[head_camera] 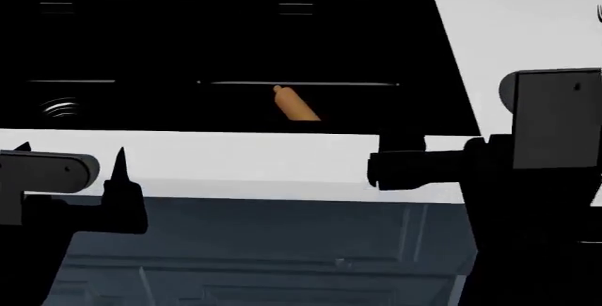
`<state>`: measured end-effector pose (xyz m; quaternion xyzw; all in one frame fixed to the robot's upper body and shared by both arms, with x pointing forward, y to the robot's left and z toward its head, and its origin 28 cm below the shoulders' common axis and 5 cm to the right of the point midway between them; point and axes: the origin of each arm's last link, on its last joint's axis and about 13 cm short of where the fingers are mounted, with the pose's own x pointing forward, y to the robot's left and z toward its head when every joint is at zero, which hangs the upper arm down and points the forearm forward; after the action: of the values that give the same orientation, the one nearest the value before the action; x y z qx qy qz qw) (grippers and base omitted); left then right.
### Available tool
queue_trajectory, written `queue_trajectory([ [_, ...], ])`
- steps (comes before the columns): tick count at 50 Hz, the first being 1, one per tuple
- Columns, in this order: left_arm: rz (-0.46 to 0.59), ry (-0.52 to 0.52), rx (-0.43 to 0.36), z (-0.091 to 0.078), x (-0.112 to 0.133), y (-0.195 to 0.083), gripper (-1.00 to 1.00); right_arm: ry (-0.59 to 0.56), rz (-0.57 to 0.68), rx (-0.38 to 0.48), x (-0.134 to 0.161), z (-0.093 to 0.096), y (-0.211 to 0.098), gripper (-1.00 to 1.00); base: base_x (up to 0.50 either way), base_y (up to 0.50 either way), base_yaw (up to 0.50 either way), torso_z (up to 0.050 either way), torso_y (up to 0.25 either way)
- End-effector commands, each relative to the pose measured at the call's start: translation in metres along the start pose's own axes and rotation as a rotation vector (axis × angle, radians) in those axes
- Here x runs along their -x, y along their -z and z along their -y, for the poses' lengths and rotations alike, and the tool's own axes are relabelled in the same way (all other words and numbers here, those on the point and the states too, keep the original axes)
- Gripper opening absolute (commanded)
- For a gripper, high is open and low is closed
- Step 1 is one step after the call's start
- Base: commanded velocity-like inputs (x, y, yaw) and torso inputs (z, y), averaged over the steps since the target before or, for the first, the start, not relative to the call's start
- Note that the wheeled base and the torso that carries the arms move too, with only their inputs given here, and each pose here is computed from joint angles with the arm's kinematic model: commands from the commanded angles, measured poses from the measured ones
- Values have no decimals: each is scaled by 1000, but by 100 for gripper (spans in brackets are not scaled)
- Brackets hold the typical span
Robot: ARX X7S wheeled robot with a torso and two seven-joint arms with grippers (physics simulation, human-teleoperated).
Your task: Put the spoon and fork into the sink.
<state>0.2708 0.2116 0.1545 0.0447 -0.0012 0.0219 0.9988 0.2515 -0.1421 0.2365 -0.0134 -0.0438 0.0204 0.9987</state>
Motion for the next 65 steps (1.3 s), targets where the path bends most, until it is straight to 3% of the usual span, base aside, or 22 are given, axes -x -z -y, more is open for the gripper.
queue_trajectory([
  [1,-7,17,15,-1,0,-2,100,-10,-8,-64,-8,11,-24,100,0,0,0,0,0],
  [31,3,16,19,-2,2,-6,100,-51,25,-20,3,8,-25,100,317,-293,0,0,0],
  [65,9,11,18,-3,5,-8,100,-90,-23,25,2,3,-20,100,416,-281,0,0,1],
])
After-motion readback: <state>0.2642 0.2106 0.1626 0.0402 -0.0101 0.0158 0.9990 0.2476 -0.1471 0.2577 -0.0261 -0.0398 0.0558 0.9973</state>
